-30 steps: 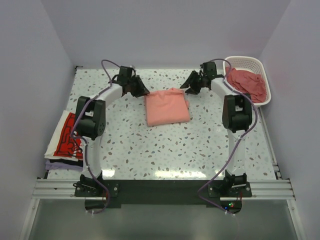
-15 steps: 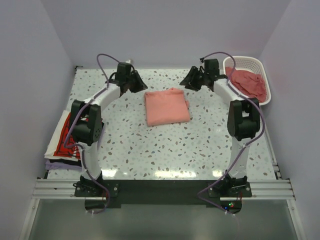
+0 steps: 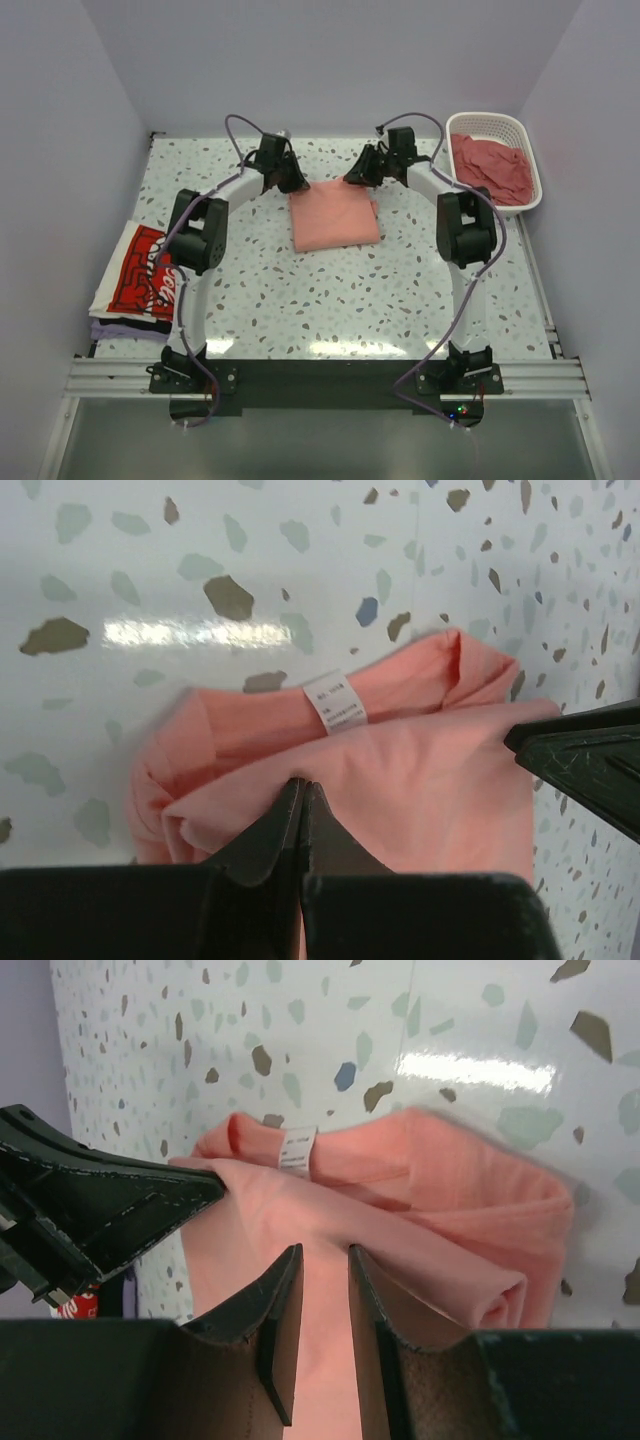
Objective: Fold and stack the t-shirts
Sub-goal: Fold the tshirt
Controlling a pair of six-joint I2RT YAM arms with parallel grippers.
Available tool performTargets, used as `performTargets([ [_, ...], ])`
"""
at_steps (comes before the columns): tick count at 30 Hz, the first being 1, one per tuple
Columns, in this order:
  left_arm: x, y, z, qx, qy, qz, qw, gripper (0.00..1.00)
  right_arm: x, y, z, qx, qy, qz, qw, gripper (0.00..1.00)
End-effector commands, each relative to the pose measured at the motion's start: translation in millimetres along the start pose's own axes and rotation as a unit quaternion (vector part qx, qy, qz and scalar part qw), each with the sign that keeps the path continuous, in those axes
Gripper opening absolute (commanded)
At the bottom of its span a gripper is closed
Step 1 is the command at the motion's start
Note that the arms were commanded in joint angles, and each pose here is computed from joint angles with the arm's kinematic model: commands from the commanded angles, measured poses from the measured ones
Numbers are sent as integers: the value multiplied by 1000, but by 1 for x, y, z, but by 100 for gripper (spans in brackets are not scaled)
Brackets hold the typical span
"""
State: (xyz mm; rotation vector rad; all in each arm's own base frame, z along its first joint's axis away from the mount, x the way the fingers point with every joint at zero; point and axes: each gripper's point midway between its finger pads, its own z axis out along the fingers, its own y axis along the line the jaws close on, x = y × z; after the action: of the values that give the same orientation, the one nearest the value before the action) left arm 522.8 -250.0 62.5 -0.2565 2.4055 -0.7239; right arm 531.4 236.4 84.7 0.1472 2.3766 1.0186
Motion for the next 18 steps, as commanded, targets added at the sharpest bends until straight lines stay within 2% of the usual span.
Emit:
performTargets([
  [1,-38,13,9,6,-33,4,999,0,-20,-5,13,-22,-4,-16,1000,28],
  [5,-50,39,16,-9,-35,-12,999,0,-38,-26,27,-14,-8,0,1000,28],
  [10,-39,53,28,-13,-15,-15,1000,0,-49,-44,35,-9,-15,18,1000,31],
  [14,-39,53,27,-11,-14,-16,1000,0,-62,-36,27,-20,-24,13,999,33],
  [18,-67,43,7,-2,-44,-11,999,0,-87,-21,4,-31,-51,5,998,37],
])
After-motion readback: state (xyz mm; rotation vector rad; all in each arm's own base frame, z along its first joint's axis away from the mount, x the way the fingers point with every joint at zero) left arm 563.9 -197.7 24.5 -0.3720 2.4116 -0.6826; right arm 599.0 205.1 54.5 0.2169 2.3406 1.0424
